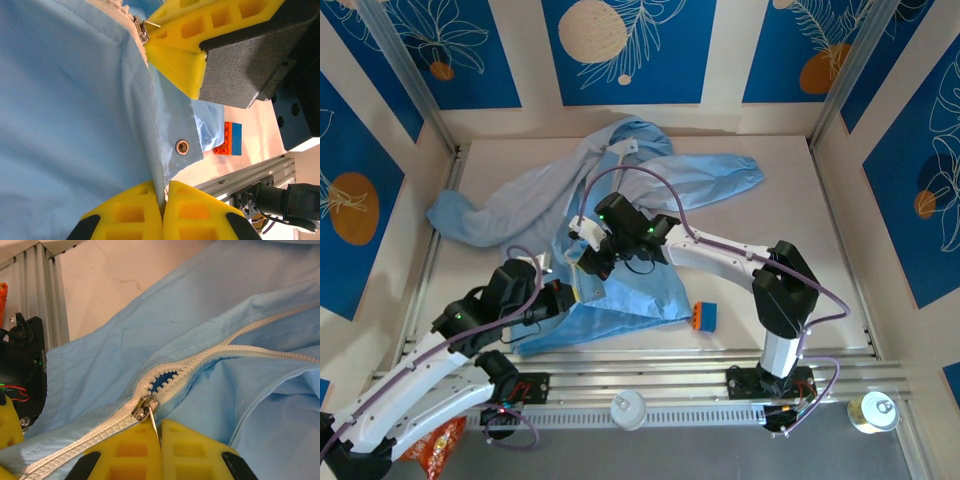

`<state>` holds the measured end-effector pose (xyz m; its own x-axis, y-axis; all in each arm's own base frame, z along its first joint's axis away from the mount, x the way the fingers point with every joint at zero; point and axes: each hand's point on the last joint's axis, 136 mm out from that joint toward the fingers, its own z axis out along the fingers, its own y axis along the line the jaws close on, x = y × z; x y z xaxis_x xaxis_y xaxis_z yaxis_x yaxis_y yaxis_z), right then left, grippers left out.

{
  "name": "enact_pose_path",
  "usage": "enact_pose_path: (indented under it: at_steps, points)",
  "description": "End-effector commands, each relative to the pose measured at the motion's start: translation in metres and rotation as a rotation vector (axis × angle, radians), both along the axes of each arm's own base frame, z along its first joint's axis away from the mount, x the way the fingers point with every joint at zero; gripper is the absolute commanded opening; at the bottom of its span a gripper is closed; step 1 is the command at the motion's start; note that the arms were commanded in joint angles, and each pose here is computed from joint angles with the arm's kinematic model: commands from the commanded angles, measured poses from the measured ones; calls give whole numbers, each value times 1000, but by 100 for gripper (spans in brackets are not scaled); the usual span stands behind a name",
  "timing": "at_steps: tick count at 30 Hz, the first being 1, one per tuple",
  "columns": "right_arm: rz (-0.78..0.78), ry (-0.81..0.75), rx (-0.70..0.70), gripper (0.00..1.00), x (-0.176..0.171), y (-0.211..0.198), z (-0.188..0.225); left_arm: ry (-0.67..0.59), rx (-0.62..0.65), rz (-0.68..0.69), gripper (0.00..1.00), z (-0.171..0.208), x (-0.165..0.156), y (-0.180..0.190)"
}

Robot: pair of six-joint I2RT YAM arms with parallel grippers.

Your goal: Zip up the jacket

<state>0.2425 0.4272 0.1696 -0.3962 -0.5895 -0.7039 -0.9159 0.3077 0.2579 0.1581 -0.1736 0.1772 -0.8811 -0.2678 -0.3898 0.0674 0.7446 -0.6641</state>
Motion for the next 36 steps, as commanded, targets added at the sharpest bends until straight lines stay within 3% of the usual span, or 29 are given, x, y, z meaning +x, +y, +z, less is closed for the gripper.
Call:
enact_pose_path:
  at_steps: [1, 7, 13, 21, 36]
  points:
    - [-150, -195, 77, 0, 71, -9, 33, 119, -3, -131, 0, -1, -41, 1]
    - [-10, -242, 7, 0, 32, -17, 8, 103, -27, -123, 0, 11, -39, 0]
    - [-11, -243, -55, 0, 19, -37, -4, 134, -4, -179, 0, 12, -39, -8]
    - [-97, -239, -106, 0, 48, -38, 4, 183, 19, -264, 0, 10, -43, -19]
    - [-179, -190, -92, 0, 85, -27, 11, 182, 36, -271, 0, 16, -47, -14]
